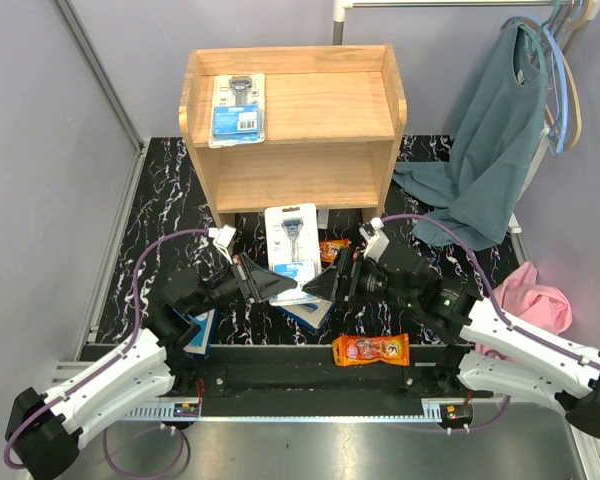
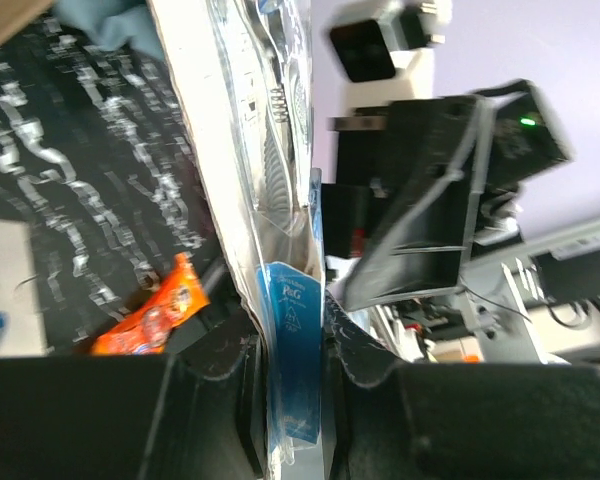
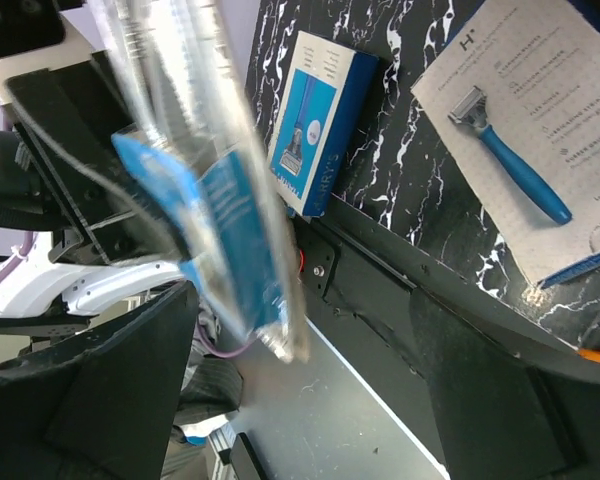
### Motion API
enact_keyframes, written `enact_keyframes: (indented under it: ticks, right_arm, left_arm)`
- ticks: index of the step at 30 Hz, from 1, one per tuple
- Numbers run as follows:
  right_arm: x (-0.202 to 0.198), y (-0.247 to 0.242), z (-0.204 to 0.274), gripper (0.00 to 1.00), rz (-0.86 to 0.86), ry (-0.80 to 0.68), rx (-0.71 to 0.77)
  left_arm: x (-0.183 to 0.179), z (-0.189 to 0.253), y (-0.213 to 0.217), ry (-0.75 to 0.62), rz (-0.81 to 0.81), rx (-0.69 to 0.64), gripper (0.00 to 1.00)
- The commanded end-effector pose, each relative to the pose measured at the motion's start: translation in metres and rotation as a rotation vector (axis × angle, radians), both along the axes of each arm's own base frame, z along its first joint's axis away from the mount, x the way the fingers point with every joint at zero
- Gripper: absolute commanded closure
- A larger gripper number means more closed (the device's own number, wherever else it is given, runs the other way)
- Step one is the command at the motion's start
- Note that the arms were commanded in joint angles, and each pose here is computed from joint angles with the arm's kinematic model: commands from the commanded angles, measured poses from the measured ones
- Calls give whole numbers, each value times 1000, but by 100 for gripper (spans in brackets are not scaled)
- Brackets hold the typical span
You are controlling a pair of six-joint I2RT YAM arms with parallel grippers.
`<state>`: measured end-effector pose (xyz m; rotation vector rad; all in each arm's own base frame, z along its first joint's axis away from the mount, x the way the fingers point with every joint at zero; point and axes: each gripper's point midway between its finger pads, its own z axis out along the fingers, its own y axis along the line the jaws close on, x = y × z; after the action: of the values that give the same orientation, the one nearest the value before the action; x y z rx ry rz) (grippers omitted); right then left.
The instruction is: Place and organize the shaving razors onto the shelf
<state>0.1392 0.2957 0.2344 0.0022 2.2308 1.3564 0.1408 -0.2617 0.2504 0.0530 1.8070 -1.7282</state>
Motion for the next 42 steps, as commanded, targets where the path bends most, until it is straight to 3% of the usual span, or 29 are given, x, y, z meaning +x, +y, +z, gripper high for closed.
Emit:
enact_keyframes:
  ticks: [1,3,13,14,17,19,21,22,24,25,26,31,38,42]
  right_arm:
    - [1,18,17,6,25,-35,78]
    - [2,22,14,10,28,-36,88]
    - [-3,32,15,60,72,-33,116]
    - [-4,33,15,69,75,-33,116]
    - [-5,35,24,83,86,-60,146]
    - [-6,35,27,92,89,-66,152]
    - [-6,34,29,95,86,-72,152]
    - [-6,34,29,97,85,-73,150]
    - [-6,33,30,98,83,-77,150]
    - [-5,32,29,98,80,-75,146]
    - [-6,32,29,98,81,-73,146]
    - [-7,30,27,99,78,-64,129]
    - [-8,30,28,99,85,-59,116]
    - [-8,31,28,99,91,-60,109]
  left_arm:
    - [-16,41,0,-120,-77,-127,100]
    - [-17,42,0,-121,-85,-127,100]
    - [-11,38,3,-104,-36,-137,99]
    - [-9,38,4,-103,-26,-140,98]
    - [-8,34,5,-94,-10,-134,94]
    - [-5,31,6,-84,4,-122,84]
    - [-4,28,7,-76,16,-113,68]
    - [-4,28,7,-80,20,-109,44]
    - [-2,23,8,-72,30,-79,23]
    - [-2,23,9,-76,38,-70,8]
    - [1,24,10,-79,56,-58,3]
    - [13,-5,31,-34,193,143,1]
    - [32,-39,108,60,538,527,1]
    - [21,-72,160,245,716,738,1]
